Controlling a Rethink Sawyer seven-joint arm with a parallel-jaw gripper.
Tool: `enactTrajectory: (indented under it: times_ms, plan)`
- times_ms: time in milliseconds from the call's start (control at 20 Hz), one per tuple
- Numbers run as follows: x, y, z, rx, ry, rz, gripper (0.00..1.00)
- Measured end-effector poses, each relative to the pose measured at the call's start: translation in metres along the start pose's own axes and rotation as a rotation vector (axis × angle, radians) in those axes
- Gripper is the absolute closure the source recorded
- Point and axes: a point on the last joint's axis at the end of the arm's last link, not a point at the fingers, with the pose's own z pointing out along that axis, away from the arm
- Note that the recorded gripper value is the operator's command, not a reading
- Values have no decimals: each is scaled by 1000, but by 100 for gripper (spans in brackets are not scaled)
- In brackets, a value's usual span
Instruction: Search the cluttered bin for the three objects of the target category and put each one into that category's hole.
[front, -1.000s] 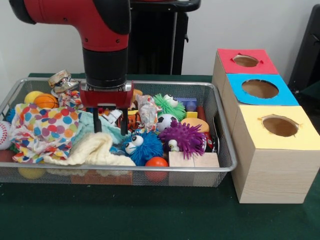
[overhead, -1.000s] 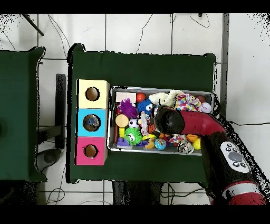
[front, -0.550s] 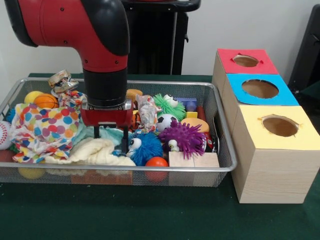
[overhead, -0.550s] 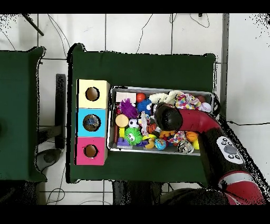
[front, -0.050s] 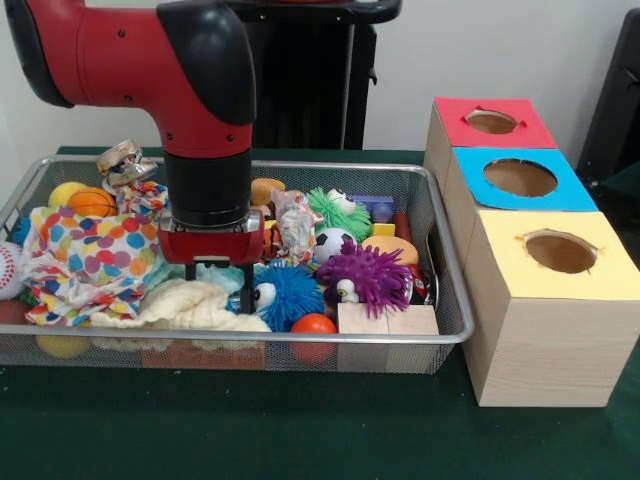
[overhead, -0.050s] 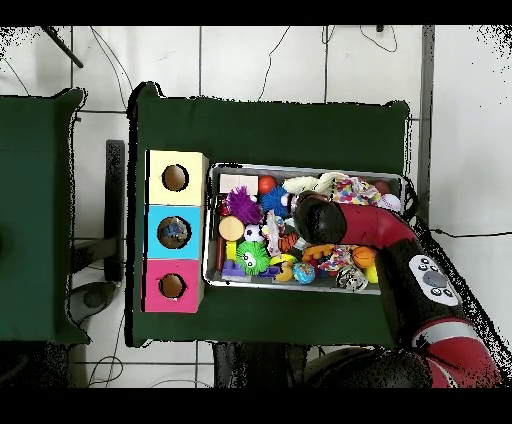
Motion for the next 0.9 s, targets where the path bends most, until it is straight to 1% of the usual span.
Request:
enactTrajectory:
  times_ms: [50, 100, 700, 900]
  plan:
    - [0, 0, 0, 0, 0, 1, 0]
    - [0, -1, 1, 0, 0, 1, 100]
    - [0, 0, 4, -2, -5, 3, 100]
    - [0, 0, 0, 4, -5, -1, 100]
